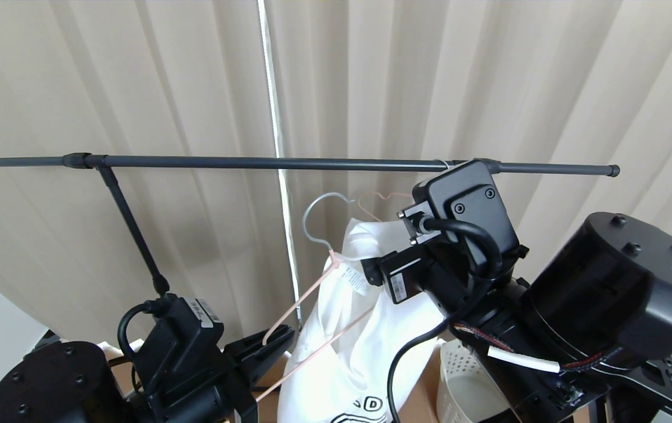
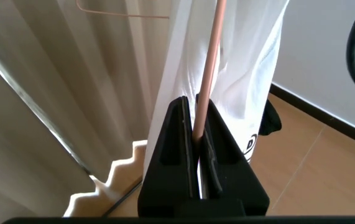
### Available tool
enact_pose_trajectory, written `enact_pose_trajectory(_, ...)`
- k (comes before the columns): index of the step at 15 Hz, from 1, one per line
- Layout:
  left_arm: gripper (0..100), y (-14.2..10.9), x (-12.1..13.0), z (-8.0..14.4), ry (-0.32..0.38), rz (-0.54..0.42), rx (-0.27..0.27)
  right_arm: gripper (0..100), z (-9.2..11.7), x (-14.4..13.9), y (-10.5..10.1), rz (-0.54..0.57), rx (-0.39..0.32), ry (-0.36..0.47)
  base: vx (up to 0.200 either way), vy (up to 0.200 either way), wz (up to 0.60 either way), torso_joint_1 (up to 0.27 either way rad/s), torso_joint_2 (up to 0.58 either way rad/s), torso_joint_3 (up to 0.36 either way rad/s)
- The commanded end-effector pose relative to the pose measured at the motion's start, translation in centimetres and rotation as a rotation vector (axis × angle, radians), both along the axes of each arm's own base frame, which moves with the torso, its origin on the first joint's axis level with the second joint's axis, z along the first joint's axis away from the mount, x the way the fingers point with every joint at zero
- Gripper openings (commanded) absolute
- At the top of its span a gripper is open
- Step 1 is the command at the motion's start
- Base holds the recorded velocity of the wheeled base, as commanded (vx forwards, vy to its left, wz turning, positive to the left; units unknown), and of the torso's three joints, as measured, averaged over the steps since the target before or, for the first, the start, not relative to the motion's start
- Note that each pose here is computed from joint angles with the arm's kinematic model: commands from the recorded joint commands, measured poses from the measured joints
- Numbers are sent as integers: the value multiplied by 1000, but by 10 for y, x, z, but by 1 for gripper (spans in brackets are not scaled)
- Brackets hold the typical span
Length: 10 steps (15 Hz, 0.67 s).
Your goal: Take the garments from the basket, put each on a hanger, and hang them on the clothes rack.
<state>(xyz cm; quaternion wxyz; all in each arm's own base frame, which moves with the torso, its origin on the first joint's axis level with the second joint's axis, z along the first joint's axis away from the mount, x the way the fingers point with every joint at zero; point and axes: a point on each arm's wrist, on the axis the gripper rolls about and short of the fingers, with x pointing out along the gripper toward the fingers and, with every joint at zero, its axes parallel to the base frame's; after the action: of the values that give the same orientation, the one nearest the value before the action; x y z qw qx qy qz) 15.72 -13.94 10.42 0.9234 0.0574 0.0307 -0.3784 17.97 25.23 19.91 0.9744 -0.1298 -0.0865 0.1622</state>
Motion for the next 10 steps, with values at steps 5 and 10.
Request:
enact_pose_trajectory(5, 0, 3, 1, 5, -16, 13, -20, 100, 0, 0, -1, -1, 0, 0, 0, 0, 0, 0, 0, 0)
enact_pose_trajectory(10, 0, 3, 9, 8, -29, 41, -35, 100, 0, 0, -1, 0, 0, 0, 0, 0, 0, 0, 0, 0)
